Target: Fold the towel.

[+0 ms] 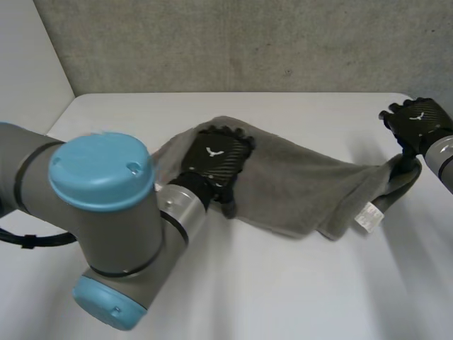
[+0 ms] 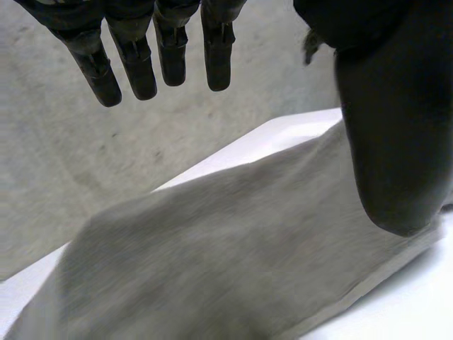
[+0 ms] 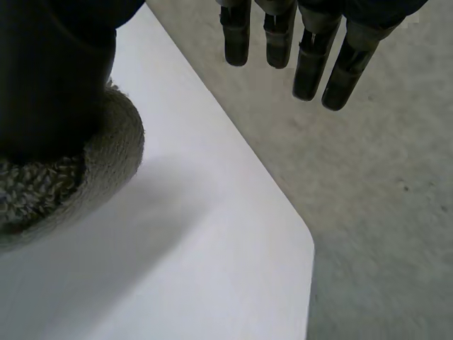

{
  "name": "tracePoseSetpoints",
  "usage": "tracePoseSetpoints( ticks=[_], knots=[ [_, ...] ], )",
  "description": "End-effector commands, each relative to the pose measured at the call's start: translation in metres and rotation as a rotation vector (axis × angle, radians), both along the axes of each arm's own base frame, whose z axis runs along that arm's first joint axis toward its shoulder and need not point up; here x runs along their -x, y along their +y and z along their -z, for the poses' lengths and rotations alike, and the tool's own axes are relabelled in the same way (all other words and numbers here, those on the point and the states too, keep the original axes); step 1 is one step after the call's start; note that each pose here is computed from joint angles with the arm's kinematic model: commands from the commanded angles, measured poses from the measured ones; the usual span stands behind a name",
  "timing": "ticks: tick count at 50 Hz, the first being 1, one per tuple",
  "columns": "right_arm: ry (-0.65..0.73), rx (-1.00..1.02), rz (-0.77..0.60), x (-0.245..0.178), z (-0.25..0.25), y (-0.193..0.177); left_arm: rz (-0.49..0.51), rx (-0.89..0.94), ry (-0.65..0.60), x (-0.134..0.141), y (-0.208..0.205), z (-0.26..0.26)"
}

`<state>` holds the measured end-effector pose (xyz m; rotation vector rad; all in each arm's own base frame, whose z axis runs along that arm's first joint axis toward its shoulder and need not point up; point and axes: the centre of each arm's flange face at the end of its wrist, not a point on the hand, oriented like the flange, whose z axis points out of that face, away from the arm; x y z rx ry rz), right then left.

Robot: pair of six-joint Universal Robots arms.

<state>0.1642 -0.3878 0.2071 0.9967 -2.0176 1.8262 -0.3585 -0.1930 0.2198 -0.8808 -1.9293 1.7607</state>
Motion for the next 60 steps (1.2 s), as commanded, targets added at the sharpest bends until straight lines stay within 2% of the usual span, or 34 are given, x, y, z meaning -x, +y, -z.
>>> tracePoseSetpoints(
  ticks=[1, 3, 4, 6, 9, 11, 14, 19, 23, 33, 36, 41, 44, 55, 60],
  knots=[
    [0.001, -0.061, 0.003, -0.008, -0.005, 0.029, -0.056, -0.025, -0.025, -0.017, -0.017, 0.009],
    [0.005, -0.102, -0.082, -0.033, -0.01, 0.062, -0.08, -0.033, -0.032, -0.024, -0.024, 0.012],
    [0.005, -0.102, -0.082, -0.033, -0.01, 0.062, -0.08, -0.033, -0.032, -0.024, -0.024, 0.012],
    [0.014, -0.144, -0.149, -0.052, -0.007, 0.089, -0.087, -0.035, -0.035, -0.026, -0.026, 0.013],
    [0.019, -0.166, -0.176, -0.059, -0.003, 0.101, -0.102, -0.036, -0.038, -0.029, -0.031, 0.016],
    [0.014, -0.191, -0.23, -0.074, -0.003, 0.125, -0.113, -0.038, -0.041, -0.031, -0.035, 0.018],
    [-0.021, -0.199, -0.25, -0.082, -0.008, 0.141, -0.134, -0.045, -0.047, -0.035, -0.043, 0.022],
    [-0.068, -0.199, -0.249, -0.085, -0.015, 0.149, -0.15, -0.06, -0.056, -0.039, -0.051, 0.031],
    [-0.053, -0.212, -0.234, -0.082, -0.018, 0.151, -0.144, -0.059, -0.054, -0.038, -0.052, 0.033],
    [-0.015, -0.408, -0.256, -0.078, -0.012, 0.174, -0.139, -0.061, -0.054, -0.038, -0.053, 0.037],
    [-0.023, -0.396, -0.267, -0.081, -0.01, 0.175, -0.136, -0.057, -0.052, -0.036, -0.053, 0.037],
    [-0.141, -0.331, -0.269, -0.096, 0.003, 0.161, -0.136, -0.044, -0.042, -0.035, -0.054, 0.036],
    [-0.156, -0.329, -0.257, -0.098, 0.01, 0.156, -0.136, -0.038, -0.039, -0.035, -0.055, 0.035],
    [-0.221, -0.446, -0.224, -0.114, 0.065, 0.129, -0.136, -0.043, -0.043, -0.034, -0.056, 0.038],
    [-0.222, -0.452, -0.215, -0.118, 0.071, 0.119, -0.135, -0.049, -0.05, -0.032, -0.059, 0.044]
  ],
)
